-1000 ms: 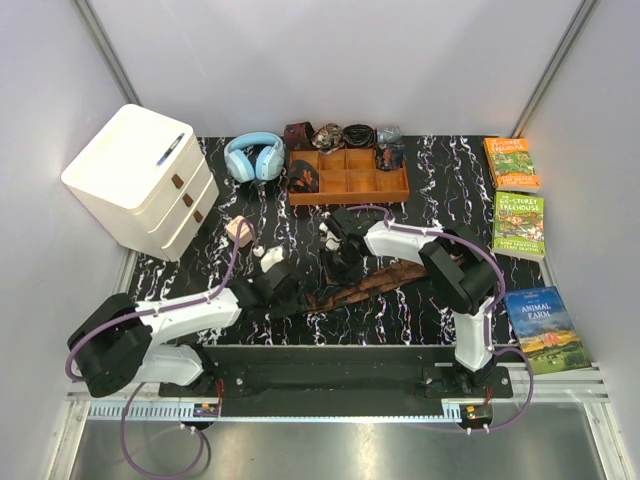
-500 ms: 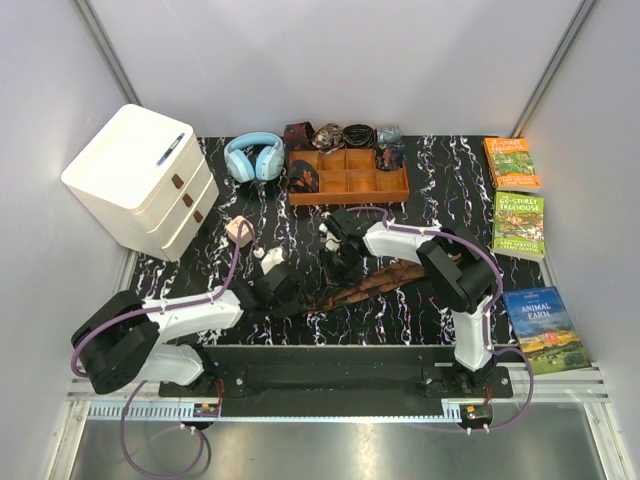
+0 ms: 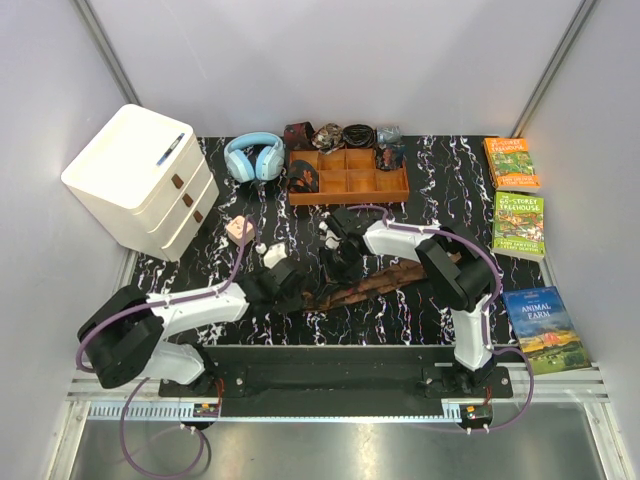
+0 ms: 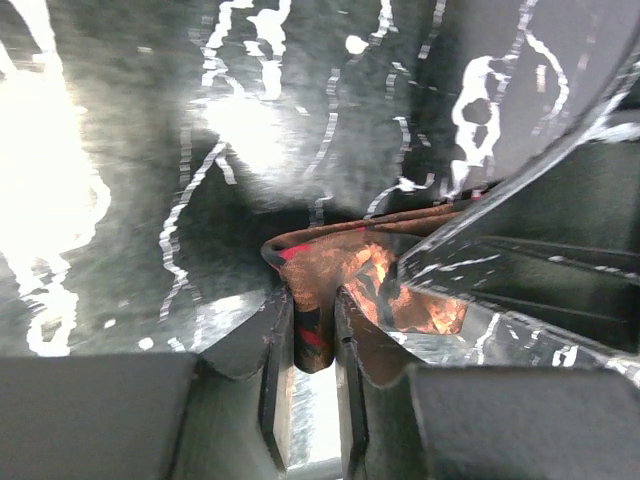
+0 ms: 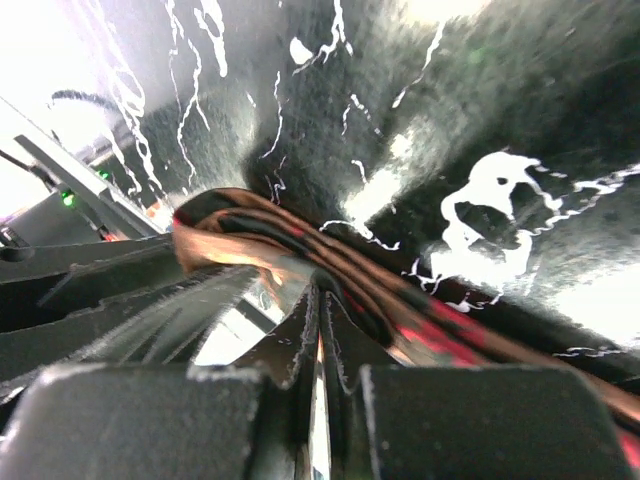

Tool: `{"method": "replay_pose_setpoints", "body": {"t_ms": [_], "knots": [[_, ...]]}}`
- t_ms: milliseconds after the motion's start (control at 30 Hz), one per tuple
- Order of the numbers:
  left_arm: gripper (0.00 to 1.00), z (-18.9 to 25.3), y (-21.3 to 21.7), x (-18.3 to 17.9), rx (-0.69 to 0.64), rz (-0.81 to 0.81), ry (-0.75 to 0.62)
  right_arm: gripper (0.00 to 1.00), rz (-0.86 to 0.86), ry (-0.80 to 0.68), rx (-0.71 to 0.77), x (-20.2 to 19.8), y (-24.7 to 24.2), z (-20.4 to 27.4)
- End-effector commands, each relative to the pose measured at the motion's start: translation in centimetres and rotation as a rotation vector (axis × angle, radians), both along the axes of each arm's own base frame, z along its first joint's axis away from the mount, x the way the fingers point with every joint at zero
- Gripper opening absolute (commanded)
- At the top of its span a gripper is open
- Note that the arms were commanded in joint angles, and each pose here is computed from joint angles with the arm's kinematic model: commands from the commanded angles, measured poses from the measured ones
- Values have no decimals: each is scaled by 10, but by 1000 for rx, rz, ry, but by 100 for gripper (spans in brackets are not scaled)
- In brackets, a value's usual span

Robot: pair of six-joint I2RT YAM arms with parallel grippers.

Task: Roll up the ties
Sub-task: Roll the tie at the center of the board.

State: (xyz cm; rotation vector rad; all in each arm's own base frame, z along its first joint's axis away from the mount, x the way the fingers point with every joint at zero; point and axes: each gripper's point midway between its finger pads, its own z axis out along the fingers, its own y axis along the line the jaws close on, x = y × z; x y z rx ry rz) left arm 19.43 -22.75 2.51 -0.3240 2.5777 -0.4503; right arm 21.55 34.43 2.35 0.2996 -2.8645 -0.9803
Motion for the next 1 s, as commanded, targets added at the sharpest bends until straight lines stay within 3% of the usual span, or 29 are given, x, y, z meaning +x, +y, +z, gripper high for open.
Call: {"method": "replay_pose_setpoints", "body": {"t_ms": [0,267,467,733,967], "knots": [[17,4,41,-7,186,25,19,7,-36,-121,-14,27,-6,18],[15,22,59,-13,275,-4,23,9,-170,-287,-64,80,-18,42],[16,30,57,-11,273,-33,6,7,-179,-213,-99,95,-6,4],[15,39,59,-8,282,-32,-9,6,-103,-176,-148,49,8,-15],[17,45,68,-8,310,11,-9,5,-114,-137,-184,7,-21,-16]]}}
